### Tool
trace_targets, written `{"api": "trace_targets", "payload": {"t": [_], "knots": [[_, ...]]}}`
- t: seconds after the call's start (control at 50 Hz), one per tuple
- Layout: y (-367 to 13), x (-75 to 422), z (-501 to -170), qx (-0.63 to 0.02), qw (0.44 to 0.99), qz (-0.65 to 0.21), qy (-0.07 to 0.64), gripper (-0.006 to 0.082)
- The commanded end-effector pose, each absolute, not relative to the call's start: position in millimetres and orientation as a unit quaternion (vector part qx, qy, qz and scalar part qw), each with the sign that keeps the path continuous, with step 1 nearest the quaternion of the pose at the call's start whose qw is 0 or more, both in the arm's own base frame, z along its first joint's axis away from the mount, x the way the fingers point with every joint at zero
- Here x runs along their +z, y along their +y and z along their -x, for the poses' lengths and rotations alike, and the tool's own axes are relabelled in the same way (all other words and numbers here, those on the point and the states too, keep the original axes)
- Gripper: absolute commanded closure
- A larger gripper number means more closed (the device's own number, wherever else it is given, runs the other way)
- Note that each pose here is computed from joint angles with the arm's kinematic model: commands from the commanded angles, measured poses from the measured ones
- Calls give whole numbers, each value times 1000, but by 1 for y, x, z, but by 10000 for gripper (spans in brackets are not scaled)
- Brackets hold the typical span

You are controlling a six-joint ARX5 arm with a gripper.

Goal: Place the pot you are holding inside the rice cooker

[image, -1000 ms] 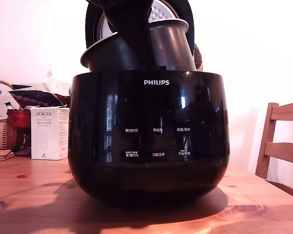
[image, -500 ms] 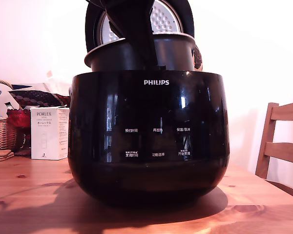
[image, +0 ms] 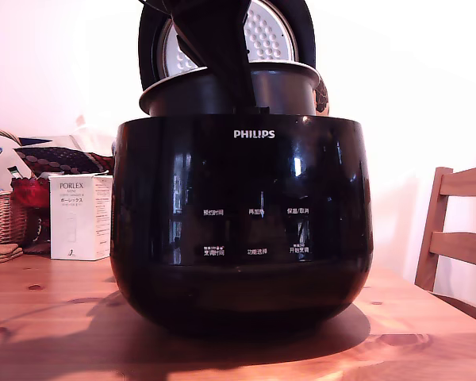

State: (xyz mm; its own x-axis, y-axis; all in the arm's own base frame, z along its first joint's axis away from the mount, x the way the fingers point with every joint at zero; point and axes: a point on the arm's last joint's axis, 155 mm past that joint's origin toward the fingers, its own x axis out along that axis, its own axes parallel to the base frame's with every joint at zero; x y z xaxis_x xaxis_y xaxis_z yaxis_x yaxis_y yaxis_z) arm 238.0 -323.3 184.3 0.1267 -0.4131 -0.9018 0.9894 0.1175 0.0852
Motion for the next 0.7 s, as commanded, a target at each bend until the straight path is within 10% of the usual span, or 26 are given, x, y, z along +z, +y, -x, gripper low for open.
{"api": "trace_targets", "payload": {"t": [0.0, 0.68], "knots": [[-326, 186, -223, -557, 632, -375, 387, 704], [-331, 188, -225, -560, 637, -373, 376, 701]]}}
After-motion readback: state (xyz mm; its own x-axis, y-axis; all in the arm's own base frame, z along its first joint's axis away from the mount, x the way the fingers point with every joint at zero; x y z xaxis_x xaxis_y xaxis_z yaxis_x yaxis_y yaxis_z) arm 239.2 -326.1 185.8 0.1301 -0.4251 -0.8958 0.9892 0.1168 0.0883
